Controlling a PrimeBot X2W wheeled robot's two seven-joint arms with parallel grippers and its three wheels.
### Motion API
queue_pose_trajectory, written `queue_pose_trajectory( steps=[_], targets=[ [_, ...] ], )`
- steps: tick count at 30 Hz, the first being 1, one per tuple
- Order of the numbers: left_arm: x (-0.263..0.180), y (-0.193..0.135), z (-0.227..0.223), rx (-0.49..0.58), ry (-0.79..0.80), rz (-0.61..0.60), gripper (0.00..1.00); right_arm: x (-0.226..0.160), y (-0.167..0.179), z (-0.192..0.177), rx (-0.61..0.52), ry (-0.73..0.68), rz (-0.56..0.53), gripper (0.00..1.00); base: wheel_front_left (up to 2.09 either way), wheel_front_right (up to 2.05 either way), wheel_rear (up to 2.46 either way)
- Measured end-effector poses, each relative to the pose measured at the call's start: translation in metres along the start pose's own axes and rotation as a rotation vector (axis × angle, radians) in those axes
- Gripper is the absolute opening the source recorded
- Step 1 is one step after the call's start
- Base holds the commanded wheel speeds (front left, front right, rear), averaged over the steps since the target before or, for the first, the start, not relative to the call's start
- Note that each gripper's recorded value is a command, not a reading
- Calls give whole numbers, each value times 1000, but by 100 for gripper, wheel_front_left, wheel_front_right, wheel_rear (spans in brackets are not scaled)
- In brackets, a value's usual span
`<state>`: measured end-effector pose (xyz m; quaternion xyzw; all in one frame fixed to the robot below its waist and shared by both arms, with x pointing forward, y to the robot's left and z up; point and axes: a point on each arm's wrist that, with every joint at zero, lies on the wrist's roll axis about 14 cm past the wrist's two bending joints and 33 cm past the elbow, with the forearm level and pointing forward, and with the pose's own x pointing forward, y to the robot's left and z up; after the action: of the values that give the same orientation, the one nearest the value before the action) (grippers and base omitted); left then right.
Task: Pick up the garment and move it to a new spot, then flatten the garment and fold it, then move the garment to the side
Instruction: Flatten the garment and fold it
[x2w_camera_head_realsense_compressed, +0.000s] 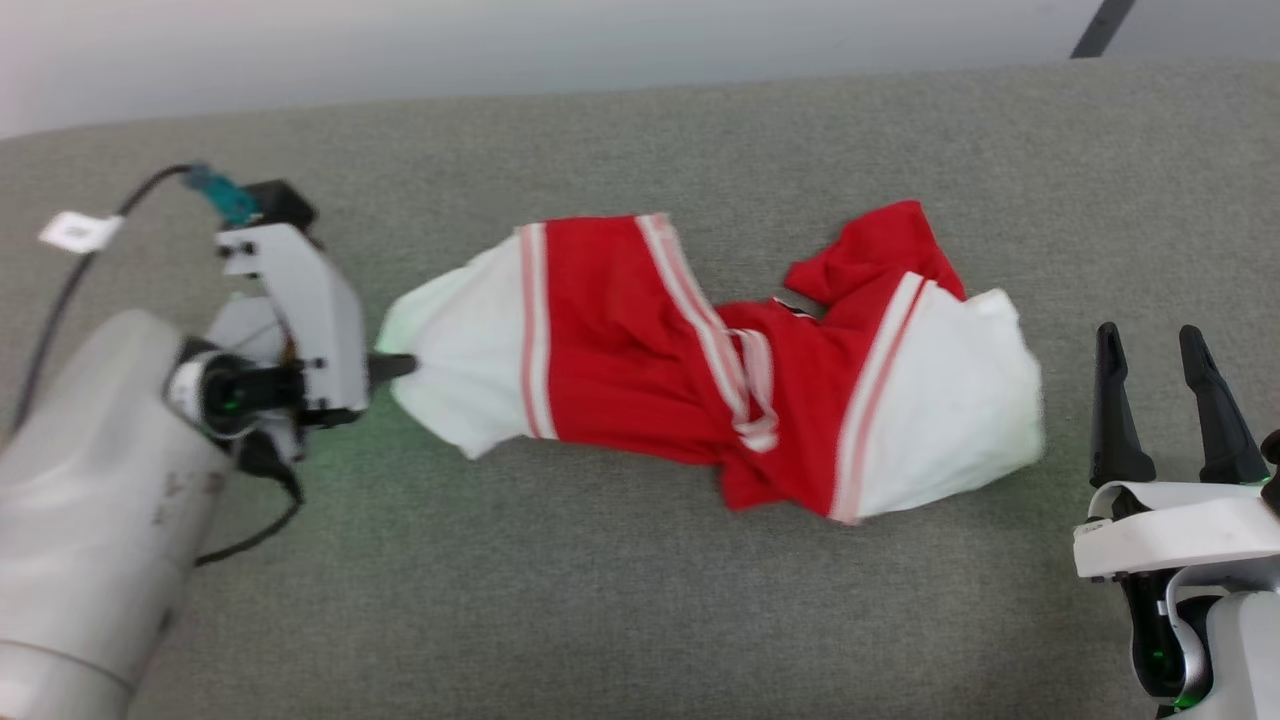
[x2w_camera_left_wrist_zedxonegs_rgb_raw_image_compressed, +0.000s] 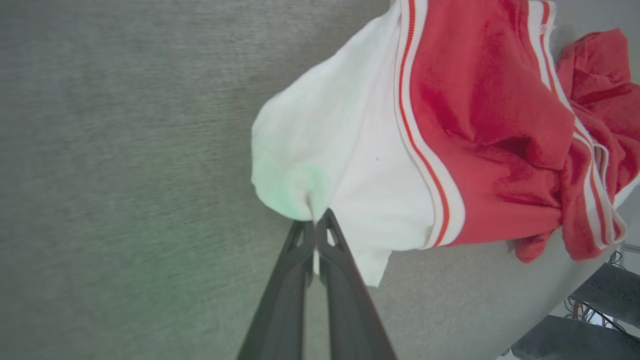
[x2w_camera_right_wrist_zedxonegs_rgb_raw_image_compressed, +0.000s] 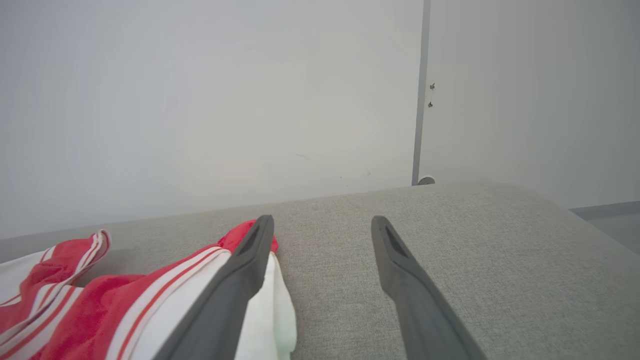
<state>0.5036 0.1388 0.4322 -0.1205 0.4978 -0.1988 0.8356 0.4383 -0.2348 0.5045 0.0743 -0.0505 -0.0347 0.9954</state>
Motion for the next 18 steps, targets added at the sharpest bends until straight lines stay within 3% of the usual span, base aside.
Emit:
queue_pose_trajectory(
  steps=[5,12,13,14,15,16,18],
  targets=[
    [-20,30,-4,-18,-8,75,0,2,4,3,-6,-7,17,100,0,0,0],
    [-13,34,-19,-1,23,101,0,-1,-1,2,-22,2,17,100,0,0,0],
    [-11,33,-20,-1,19,98,13,-1,-2,1,-28,7,19,100,0,0,0],
    [-11,31,-18,0,6,95,35,-2,-2,1,-34,11,22,100,0,0,0],
    [-10,31,-16,10,-7,99,50,-3,-2,0,-42,16,28,100,0,0,0],
    [-11,32,-14,26,-21,107,100,-3,-2,0,-50,20,34,100,0,0,0],
    [-14,33,-7,48,-72,115,100,-3,-2,-1,-68,35,50,100,0,0,0]
  ],
)
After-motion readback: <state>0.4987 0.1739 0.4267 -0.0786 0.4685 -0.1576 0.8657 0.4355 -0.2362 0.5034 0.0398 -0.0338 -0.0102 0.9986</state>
